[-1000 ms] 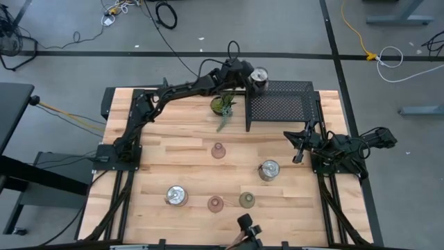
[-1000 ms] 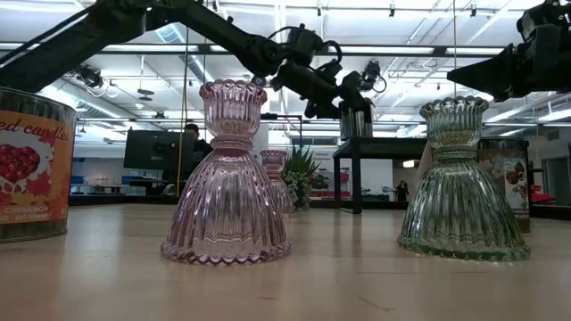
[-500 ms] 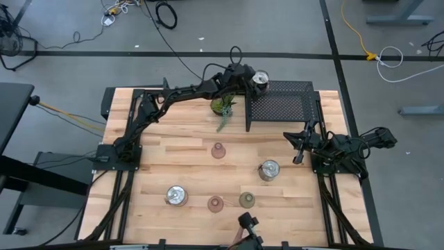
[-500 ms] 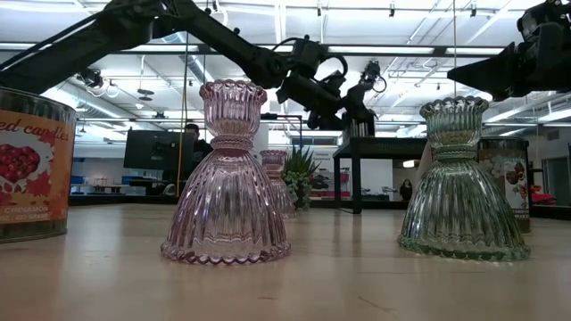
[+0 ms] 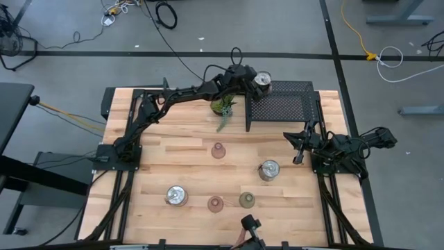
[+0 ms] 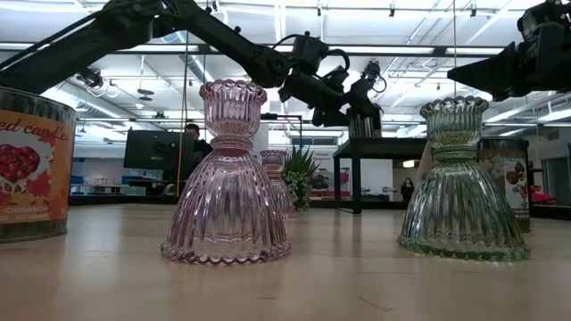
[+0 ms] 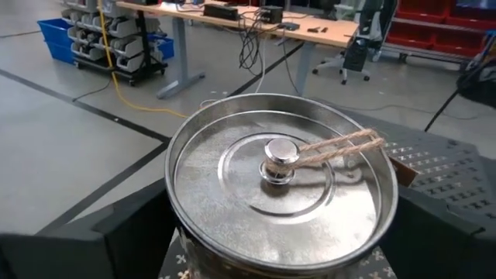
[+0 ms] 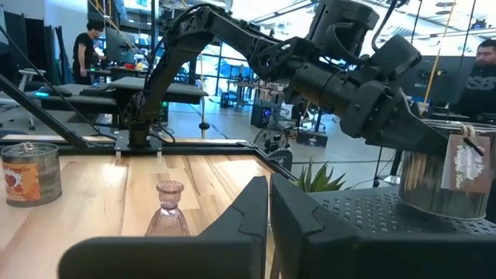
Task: Pick & Place candle stick holders
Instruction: Put the top left silver scented candle on the shelf
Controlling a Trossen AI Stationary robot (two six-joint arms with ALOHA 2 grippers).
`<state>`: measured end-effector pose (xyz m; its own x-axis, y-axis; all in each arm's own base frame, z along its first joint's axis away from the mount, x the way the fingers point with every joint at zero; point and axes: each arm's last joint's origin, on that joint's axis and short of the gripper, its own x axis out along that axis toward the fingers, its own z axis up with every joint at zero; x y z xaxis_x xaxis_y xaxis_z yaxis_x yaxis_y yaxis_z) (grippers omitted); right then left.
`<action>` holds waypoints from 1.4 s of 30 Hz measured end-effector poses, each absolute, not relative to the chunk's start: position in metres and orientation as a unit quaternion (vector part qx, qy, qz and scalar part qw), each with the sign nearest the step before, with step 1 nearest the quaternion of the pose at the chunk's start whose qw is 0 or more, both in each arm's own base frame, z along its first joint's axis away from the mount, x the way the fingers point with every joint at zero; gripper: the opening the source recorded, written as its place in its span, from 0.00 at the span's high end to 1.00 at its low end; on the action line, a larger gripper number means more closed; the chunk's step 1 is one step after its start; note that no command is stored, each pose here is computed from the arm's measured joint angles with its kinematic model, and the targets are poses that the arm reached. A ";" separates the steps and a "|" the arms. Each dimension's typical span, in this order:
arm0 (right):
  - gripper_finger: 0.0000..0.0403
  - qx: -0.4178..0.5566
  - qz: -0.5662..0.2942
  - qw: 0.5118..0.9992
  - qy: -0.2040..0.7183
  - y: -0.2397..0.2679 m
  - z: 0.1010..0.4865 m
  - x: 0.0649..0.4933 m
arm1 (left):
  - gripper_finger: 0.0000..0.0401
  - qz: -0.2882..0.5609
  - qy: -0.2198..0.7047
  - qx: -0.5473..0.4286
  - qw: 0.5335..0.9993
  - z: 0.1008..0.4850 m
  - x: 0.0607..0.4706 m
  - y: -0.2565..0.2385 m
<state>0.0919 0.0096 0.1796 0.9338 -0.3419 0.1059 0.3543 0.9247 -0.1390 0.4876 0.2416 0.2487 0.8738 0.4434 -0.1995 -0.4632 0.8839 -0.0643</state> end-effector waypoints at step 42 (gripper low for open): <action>0.96 -0.078 -0.178 0.980 -0.040 0.010 0.180 0.092 | 0.01 0.166 0.114 -0.006 0.979 0.281 0.478 0.225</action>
